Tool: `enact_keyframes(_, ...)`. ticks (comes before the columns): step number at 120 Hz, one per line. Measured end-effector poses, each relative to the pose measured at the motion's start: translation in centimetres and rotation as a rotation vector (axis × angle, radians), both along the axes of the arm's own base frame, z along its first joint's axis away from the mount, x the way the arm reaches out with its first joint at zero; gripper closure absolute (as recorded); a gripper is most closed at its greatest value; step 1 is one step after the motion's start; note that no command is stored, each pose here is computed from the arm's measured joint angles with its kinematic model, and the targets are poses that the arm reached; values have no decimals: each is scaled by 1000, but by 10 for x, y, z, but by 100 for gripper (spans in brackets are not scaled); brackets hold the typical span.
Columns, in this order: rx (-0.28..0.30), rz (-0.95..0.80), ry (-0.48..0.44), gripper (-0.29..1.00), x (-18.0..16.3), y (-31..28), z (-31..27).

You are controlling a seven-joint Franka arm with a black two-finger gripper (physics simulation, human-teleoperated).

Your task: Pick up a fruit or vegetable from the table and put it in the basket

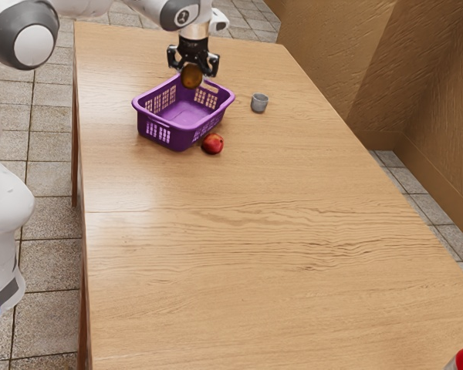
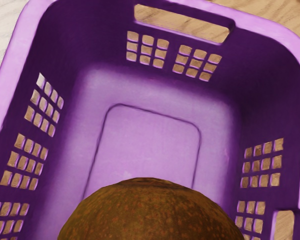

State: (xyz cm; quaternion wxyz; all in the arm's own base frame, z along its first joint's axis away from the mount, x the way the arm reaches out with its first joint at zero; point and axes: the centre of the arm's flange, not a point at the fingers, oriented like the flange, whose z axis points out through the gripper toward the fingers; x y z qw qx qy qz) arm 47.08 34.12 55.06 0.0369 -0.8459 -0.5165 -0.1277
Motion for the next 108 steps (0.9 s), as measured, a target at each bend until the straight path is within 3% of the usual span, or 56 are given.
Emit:
enact_keyframes(18,-1,-10,12,44,16,35,-14)
enact_keyframes(34,2,-99,15,44,53,18,-21)
enact_keyframes(50,3,-121,18,44,55,21,-23)
enact_keyframes(66,-31,-129,7,18,55,23,-30)
enact_keyframes(86,-29,-170,-12,6,60,10,-21)
enact_keyframes(96,-95,-167,-132,3,81,-47,15)
enact_keyframes(108,-174,-241,-184,1,125,-255,105)
